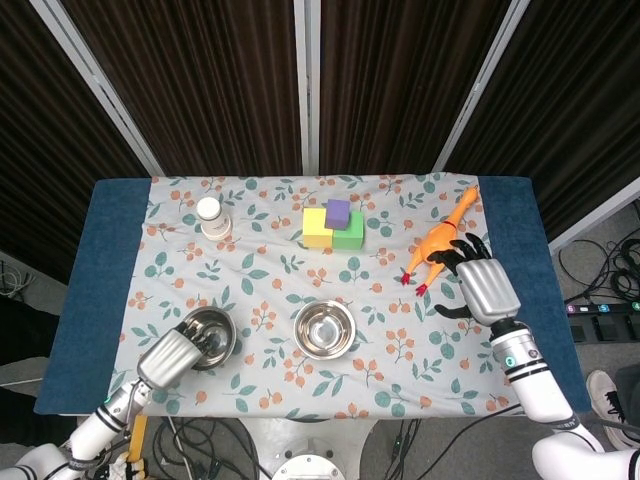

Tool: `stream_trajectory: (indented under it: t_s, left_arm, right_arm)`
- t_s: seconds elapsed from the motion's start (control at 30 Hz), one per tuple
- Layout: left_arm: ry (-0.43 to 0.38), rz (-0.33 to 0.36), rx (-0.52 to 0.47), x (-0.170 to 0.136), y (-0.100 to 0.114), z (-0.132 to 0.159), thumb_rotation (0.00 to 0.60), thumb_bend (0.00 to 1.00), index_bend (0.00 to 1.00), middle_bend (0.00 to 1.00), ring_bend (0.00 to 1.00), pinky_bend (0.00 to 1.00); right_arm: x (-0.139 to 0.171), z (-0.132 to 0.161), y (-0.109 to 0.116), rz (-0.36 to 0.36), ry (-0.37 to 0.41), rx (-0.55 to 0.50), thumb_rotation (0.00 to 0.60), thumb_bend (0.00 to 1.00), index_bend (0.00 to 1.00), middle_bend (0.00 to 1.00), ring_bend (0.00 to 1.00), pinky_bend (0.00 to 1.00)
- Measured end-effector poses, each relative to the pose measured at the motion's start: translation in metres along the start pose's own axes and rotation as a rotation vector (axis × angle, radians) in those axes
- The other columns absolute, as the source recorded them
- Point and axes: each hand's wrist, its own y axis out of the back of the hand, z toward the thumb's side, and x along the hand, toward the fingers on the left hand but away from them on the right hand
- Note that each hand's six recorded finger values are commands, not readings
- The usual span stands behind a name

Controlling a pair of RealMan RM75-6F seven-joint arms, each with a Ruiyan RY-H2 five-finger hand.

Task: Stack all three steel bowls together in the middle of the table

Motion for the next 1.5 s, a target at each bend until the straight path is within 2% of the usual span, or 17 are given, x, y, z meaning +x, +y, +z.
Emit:
stream_trajectory:
  t_s: [0.3,0.53,0.67,0.93,1.23,1.5]
  left_arm:
    - [-0.054,0.078,0.02,0.042,0.032,0.003,0.6,0.33,0.71,0.71,0.56,0.57]
    - [-0.164,0.138,0.0,0.082,0.067,0.044,0.6,0.33,0.71,0.71,0.56,0.57]
    - [-0.235,0.163,0.003,0.105,0.079,0.073,0.6,0.33,0.71,0.71,0.56,0.57]
    - [-0.308,0.171,0.026,0.135,0.078,0.103,0.6,0.33,0.71,0.71,0.56,0.57]
    - [-0.32,0.17,0.04,0.166,0.073,0.111,0.6,0.33,0.71,0.71,0.56,0.57]
    - [-0.348,0.194,0.043,0.169,0.066,0.119,0.6,0.33,0.71,0.71,0.56,0.57]
  right_arm:
    - [0.003,0.004,0.027,-0.092,0.022,-0.033,0.6,0.03,0.28,0.32,0.13,0.02]
    - [0.011,0.001,0.055,-0.21,0.032,-0.091,0.6,0.04,0.28,0.33,0.13,0.02]
    - [0.017,-0.006,0.062,-0.242,0.028,-0.115,0.6,0.04,0.27,0.32,0.13,0.02]
    - [0.026,-0.02,0.074,-0.266,0.019,-0.108,0.6,0.04,0.26,0.32,0.13,0.02]
    - [0.024,-0.029,0.075,-0.272,0.012,-0.121,0.6,0.04,0.26,0.32,0.13,0.02]
    - [0.021,-0.034,0.072,-0.264,-0.002,-0.131,0.6,0.04,0.25,0.32,0.13,0.02]
